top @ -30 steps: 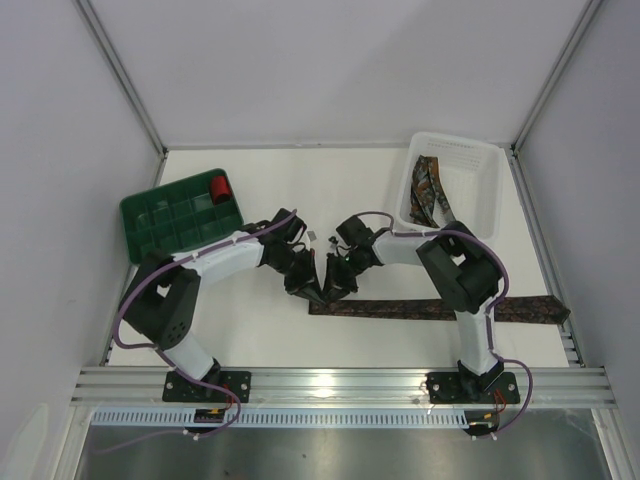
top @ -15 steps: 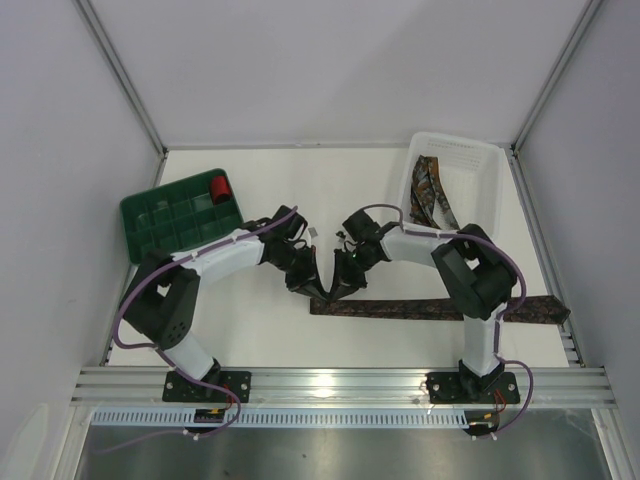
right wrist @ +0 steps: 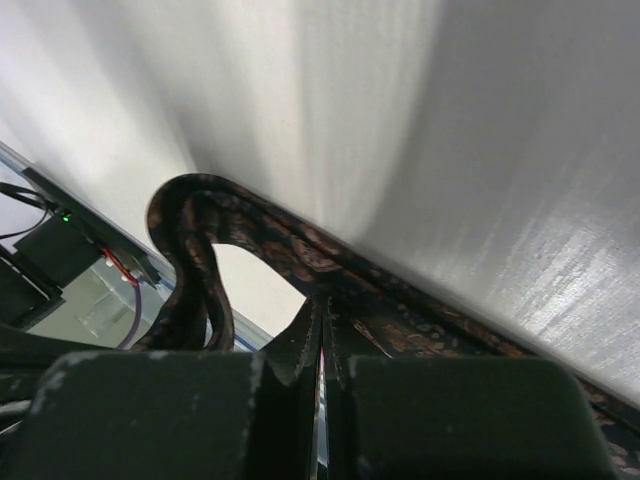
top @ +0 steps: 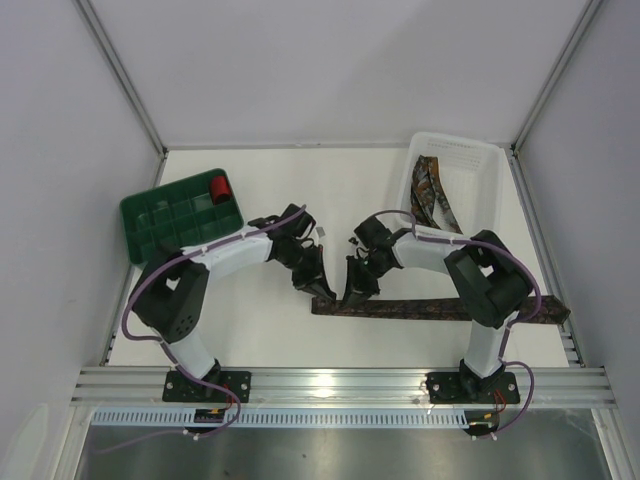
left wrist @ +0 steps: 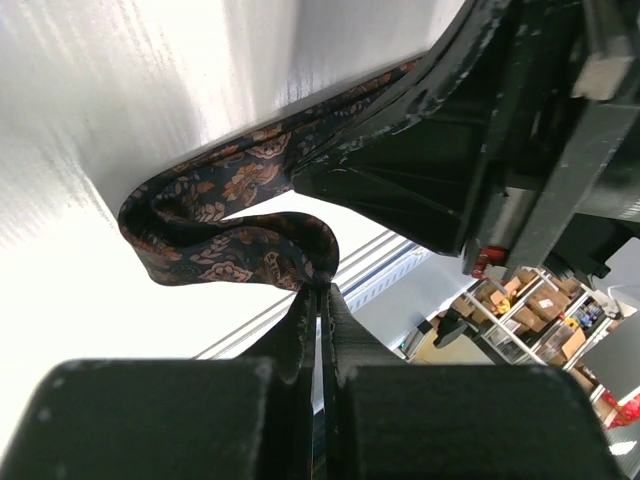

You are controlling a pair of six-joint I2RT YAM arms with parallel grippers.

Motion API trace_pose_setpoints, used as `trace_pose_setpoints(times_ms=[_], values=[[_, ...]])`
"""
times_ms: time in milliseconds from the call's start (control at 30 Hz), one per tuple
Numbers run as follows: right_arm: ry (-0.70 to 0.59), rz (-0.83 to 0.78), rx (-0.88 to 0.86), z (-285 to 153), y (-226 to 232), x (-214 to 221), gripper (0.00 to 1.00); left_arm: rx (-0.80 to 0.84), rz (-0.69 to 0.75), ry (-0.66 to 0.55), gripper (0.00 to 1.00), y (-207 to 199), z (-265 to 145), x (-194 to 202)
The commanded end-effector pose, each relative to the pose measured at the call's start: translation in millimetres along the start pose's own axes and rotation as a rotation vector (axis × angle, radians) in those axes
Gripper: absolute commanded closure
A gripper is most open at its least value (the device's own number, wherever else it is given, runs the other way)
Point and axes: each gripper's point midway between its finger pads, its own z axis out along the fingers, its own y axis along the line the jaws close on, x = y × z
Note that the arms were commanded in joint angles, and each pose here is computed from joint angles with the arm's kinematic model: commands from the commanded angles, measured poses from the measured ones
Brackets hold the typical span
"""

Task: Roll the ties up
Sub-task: Roll the tie

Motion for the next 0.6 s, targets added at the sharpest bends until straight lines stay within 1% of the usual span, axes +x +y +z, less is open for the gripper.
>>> trace_pose_setpoints(times_ms=[0, 300, 433, 567], values=[[-0.029, -0.013, -0.006, -5, 1, -1, 0.98, 0.009, 0.021, -0.004, 0.99, -12, 3, -5], [-0.077, -0.004, -0.013, -25, -1, -7, 0.99, -0.003, 0.036, 0.031, 1.0, -14, 22, -4], [-0.087, -0.003, -0.017, -33, 0, -10, 0.98, -0.019, 0.039, 0.04, 0.99, -8, 29, -6], [-0.075, 0.003, -0.036, -33, 2, -8, 0.98, -0.024, 0.045, 0.038, 0.94, -3, 34, -8]])
